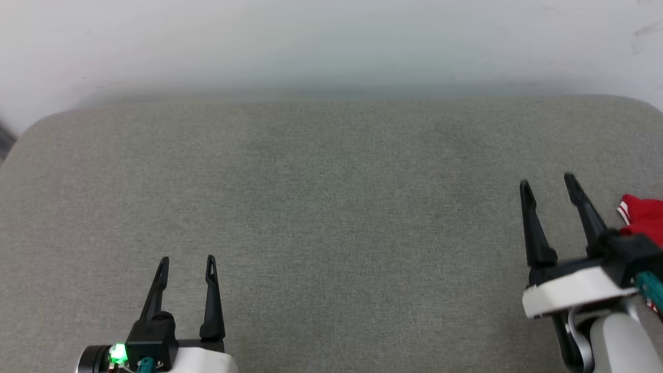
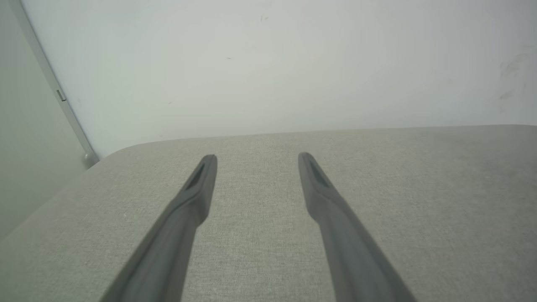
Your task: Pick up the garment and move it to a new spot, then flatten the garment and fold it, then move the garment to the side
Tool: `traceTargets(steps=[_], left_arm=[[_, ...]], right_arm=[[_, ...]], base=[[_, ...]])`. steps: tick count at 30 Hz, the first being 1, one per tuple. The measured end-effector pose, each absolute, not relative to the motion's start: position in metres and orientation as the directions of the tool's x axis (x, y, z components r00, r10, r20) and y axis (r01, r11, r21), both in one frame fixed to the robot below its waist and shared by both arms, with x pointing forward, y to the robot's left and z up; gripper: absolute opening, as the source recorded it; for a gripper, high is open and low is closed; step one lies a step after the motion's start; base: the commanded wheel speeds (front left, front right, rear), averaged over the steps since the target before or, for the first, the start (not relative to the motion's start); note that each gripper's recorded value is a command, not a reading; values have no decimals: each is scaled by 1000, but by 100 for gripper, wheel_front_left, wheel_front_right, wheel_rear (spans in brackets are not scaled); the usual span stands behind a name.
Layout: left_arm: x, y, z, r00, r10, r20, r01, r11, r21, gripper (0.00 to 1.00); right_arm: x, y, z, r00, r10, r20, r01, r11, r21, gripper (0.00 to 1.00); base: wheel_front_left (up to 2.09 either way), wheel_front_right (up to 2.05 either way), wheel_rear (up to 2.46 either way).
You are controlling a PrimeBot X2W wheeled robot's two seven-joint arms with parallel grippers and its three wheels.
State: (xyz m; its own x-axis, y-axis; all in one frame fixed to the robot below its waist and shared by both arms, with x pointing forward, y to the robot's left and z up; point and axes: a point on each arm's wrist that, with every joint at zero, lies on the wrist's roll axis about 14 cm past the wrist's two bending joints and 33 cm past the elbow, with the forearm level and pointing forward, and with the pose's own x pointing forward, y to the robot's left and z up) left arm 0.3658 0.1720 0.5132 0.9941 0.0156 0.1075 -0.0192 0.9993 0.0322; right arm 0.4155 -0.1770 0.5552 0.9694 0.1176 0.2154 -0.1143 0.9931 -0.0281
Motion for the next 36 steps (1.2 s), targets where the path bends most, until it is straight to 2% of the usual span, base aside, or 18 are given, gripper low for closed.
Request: traceTargets(steps=[15, 31, 32, 36], left_arm=[[338, 177, 515, 994, 25, 110, -26, 1000, 3, 100], [334, 174, 514, 994, 6, 108, -5, 1000, -15, 100], [334, 174, 512, 995, 7, 102, -6, 1000, -15, 0], [330, 173, 496, 999, 6, 48, -5, 1000, -16, 0]], right_arm=[[350, -187, 526, 988, 39, 151, -54, 994, 92, 100], [337, -191, 527, 988, 21, 156, -42, 990, 135, 100], [337, -190, 525, 988, 21, 150, -42, 990, 136, 0], [334, -190, 511, 994, 21, 106, -36, 989, 143, 0]], base=[[0, 0, 0], [0, 0, 0], [0, 0, 0], [0, 0, 0]])
